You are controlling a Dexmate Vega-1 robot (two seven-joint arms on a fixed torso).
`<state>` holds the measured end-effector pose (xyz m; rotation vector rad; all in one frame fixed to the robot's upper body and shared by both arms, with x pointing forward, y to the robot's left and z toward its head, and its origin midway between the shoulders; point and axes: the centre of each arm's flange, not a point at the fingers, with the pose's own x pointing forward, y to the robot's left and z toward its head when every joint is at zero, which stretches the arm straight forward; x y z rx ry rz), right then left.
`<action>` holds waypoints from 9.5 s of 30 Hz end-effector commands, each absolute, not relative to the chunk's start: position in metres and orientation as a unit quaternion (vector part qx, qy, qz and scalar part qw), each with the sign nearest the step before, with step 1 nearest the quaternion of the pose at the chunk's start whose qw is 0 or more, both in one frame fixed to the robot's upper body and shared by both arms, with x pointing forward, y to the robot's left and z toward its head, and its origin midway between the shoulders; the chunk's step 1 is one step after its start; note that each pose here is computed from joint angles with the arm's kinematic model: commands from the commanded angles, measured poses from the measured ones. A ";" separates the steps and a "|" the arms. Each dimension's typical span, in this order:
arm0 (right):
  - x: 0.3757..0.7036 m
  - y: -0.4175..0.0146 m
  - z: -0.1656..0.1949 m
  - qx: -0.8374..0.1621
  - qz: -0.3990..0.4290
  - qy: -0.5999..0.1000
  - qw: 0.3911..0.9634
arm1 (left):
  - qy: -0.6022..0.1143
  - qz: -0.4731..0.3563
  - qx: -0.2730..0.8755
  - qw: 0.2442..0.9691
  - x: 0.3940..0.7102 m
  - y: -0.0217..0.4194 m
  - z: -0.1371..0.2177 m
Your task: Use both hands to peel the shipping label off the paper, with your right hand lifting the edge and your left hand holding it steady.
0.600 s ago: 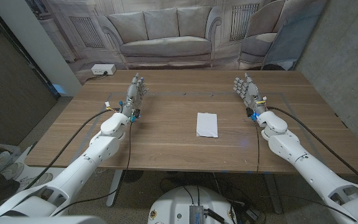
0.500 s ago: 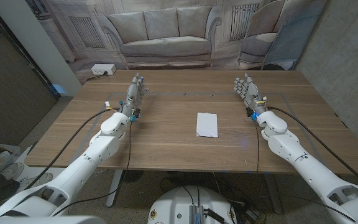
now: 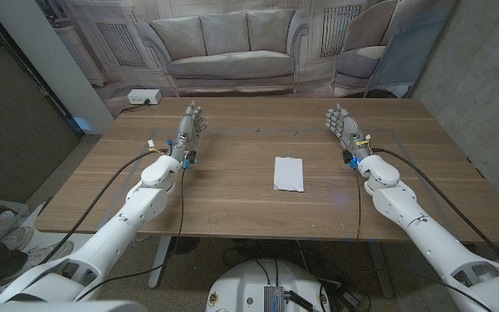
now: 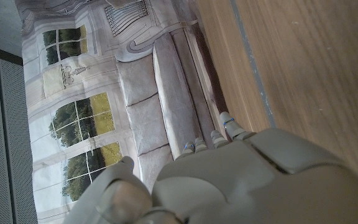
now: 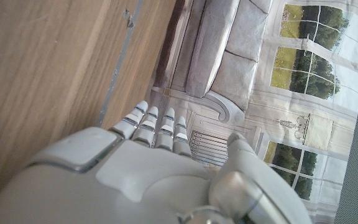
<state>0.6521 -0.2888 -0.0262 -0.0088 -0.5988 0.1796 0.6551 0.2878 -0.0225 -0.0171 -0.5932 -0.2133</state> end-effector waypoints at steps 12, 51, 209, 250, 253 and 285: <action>0.620 -0.278 -0.026 -0.119 0.046 -0.322 0.938 | -0.282 -0.115 -0.009 0.952 0.666 0.284 -0.023; 0.531 -0.217 -0.024 -0.427 -0.048 -0.290 0.855 | -0.271 -0.146 0.002 0.952 0.680 0.276 -0.018; 0.498 -0.129 -0.144 -0.668 -0.146 -0.109 0.722 | -0.237 -0.194 0.021 0.952 0.733 0.246 0.004; 0.507 -0.126 -0.141 -0.700 -0.182 -0.120 0.680 | -0.234 -0.194 0.013 0.953 0.738 0.248 0.003; 0.508 -0.128 -0.141 -0.700 -0.185 -0.115 0.680 | -0.238 -0.193 0.014 0.952 0.737 0.248 0.003; 0.482 -0.120 -0.135 -0.685 -0.325 -0.261 0.598 | -0.233 -0.203 0.011 0.951 0.736 0.241 -0.005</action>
